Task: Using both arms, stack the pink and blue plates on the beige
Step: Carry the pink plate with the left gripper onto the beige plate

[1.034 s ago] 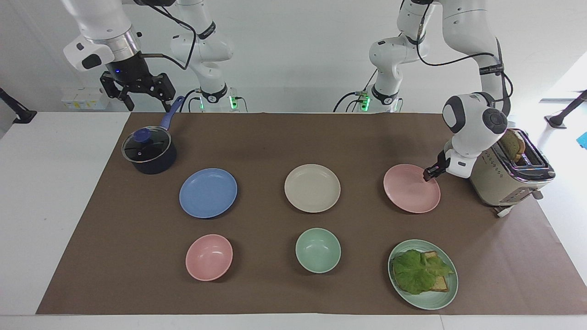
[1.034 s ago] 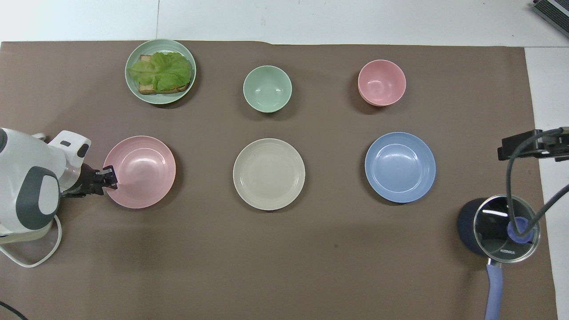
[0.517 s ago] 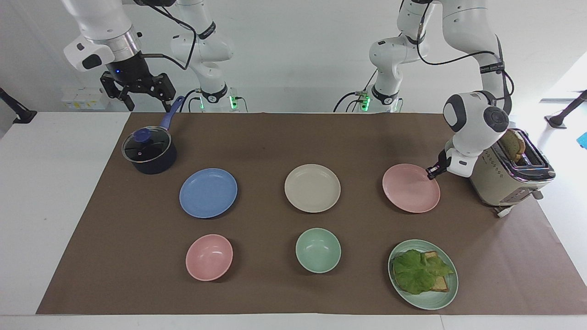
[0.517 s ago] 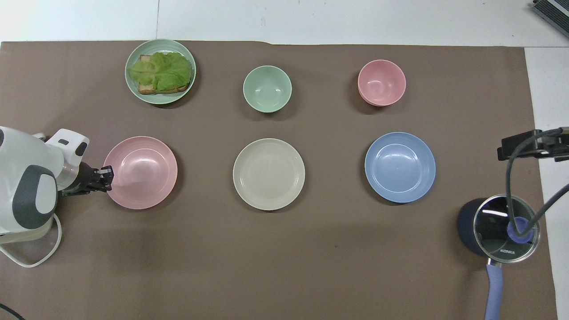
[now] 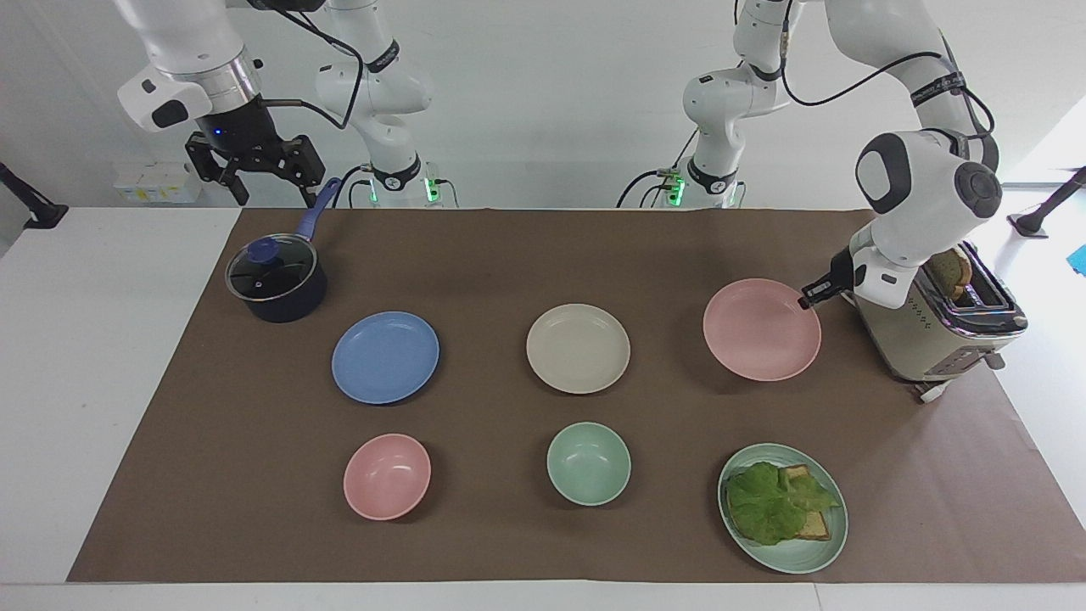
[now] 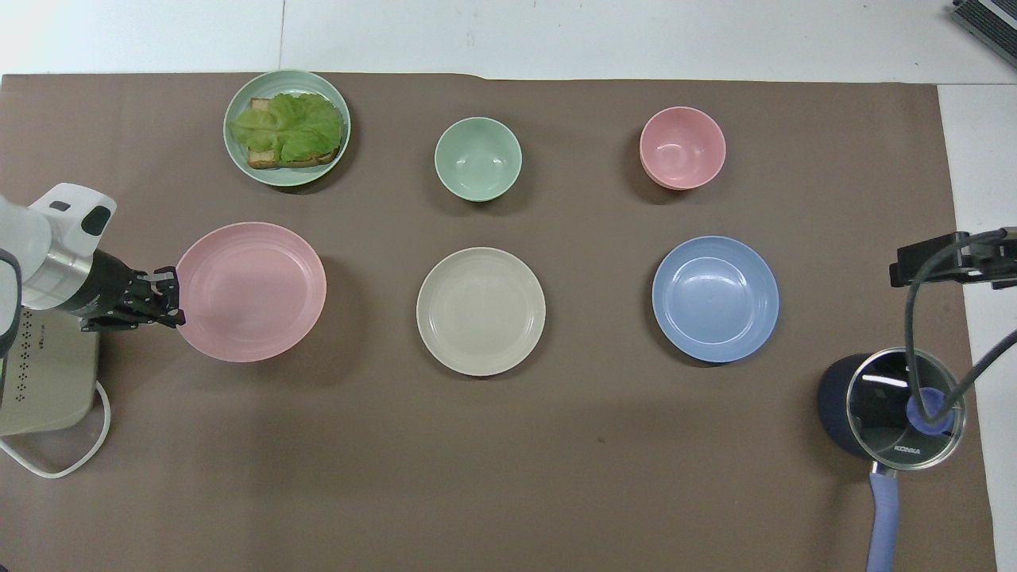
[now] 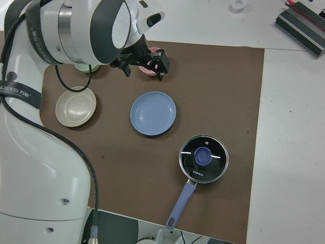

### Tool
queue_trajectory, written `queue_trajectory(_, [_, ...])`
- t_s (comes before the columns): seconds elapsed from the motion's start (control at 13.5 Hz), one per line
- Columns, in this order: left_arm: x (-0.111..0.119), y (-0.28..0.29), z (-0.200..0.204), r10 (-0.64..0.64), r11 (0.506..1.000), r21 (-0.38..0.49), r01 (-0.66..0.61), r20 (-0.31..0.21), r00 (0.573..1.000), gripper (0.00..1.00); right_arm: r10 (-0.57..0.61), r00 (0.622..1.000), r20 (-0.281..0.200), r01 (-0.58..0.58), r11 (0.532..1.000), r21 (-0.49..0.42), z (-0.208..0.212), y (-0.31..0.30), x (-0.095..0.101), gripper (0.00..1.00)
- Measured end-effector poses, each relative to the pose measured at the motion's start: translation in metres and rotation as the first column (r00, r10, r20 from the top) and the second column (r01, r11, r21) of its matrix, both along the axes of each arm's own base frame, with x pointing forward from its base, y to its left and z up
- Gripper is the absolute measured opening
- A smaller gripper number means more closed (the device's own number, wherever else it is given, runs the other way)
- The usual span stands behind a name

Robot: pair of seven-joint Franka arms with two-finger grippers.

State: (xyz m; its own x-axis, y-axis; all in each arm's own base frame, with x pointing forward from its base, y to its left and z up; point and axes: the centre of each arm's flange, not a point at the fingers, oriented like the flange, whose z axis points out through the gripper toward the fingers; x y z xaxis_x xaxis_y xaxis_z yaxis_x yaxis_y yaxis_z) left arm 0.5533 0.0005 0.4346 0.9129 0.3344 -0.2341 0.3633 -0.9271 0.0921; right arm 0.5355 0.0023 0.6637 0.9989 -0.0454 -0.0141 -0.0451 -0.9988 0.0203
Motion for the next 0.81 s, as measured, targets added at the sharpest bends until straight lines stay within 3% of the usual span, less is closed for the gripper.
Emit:
queue_trajectory(0.52, [-0.011, -0.159, 0.002, -0.143, 0.989, -0.023, 0.144, 0.049, 0.989, 0.05, 0.000, 1.000, 0.000, 0.000, 1.000, 0.000, 0.000, 0.000, 0.000, 1.00])
queue_trajectory(0.81, [-0.035, -0.236, -0.030, -0.193, 0.981, -0.023, 0.195, 0.078, 0.978, 0.05, 0.000, 1.000, 0.000, 0.000, 1.000, 0.000, 0.000, 0.000, 0.000, 1.00])
